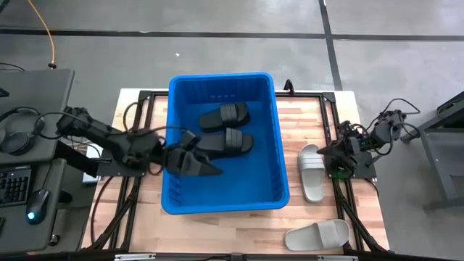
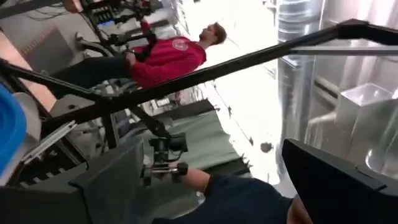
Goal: Pick and place slides into bin
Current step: Put the gray slide into the blue container
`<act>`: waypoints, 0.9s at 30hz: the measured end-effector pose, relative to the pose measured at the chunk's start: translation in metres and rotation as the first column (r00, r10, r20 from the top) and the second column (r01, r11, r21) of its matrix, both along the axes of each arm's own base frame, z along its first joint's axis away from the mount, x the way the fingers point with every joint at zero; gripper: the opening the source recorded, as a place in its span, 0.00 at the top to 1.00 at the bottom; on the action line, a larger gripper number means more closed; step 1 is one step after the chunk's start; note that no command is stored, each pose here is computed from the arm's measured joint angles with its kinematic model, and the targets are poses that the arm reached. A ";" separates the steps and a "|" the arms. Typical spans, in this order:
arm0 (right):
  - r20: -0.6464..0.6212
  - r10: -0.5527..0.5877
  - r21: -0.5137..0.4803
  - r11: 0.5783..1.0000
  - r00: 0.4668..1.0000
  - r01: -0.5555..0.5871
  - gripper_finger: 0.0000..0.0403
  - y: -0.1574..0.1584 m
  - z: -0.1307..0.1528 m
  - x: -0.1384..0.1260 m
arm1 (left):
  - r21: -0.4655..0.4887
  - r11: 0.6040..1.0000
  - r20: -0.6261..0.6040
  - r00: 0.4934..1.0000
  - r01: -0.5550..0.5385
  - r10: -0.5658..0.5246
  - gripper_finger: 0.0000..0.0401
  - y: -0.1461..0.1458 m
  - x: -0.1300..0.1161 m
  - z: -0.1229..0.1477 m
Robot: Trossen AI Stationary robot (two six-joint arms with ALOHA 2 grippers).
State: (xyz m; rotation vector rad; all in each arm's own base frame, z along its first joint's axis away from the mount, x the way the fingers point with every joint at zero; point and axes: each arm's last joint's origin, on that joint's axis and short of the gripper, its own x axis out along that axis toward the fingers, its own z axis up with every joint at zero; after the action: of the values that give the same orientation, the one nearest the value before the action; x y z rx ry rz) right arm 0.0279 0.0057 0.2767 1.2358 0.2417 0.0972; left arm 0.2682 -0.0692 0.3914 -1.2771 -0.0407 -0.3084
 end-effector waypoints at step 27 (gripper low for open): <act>-0.068 0.032 -0.140 0.989 0.997 -0.041 0.27 -0.051 0.044 -0.065 | -0.169 0.985 -0.223 0.973 0.026 -0.064 0.07 -0.201 0.048 -0.041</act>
State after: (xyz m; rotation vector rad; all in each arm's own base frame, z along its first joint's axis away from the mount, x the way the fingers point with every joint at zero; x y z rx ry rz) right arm -0.0367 -0.0449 0.3202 1.0950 0.3234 0.0698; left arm 0.3162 -0.2699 0.3504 -1.4726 0.1617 -0.1989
